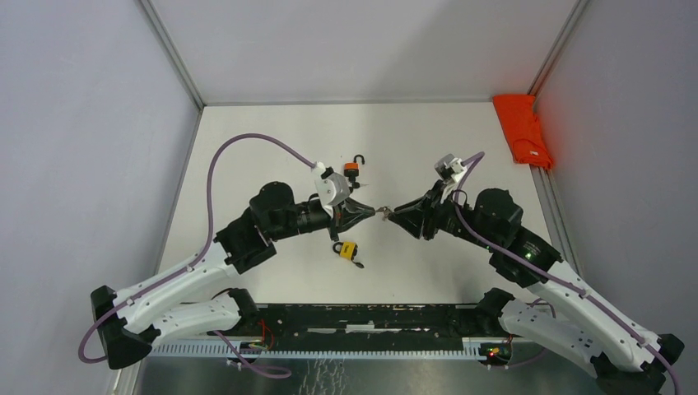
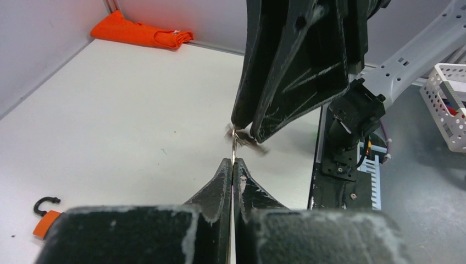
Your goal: Unlock with the key
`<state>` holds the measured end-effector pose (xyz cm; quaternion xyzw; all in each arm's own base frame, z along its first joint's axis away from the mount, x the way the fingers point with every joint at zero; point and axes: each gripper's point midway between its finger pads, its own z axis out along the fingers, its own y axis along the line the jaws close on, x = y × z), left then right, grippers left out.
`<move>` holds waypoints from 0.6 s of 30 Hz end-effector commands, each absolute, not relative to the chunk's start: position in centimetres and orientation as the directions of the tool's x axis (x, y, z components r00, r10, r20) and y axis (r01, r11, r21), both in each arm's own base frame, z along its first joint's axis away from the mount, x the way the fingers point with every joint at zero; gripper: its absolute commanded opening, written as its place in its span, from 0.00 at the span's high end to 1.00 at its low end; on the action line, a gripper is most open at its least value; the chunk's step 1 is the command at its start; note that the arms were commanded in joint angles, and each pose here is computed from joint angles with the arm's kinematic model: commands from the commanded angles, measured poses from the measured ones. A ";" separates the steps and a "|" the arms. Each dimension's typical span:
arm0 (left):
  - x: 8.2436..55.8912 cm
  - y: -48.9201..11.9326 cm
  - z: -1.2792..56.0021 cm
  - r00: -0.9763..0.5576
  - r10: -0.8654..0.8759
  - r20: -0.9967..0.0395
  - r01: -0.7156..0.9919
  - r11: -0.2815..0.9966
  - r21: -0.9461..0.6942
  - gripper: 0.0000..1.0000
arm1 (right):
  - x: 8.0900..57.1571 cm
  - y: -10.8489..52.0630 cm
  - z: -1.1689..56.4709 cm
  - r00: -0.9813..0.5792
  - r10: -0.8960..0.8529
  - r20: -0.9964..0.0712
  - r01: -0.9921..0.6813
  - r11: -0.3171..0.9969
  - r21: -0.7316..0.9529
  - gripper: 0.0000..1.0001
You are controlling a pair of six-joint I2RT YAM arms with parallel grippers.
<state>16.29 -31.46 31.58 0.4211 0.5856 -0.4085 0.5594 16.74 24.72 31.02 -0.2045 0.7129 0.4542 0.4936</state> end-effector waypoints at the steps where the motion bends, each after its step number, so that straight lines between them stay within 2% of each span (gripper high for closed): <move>1: 17.0 -31.0 33.8 0.064 0.059 -0.996 0.940 0.331 0.080 0.98 | 17.7 23.3 31.5 -0.363 0.103 -0.926 -0.729 0.587 0.351 0.67; 10: 16.9 -31.1 32.2 0.014 0.141 -0.990 0.948 0.314 0.058 0.98 | 17.9 22.9 34.2 -0.217 0.122 -0.968 -0.777 0.579 0.247 0.68; 18: 15.3 -31.3 32.4 -0.005 0.168 -0.986 0.972 0.233 0.035 0.98 | 16.0 25.3 35.8 -0.102 0.134 -0.986 -0.904 0.401 0.148 0.77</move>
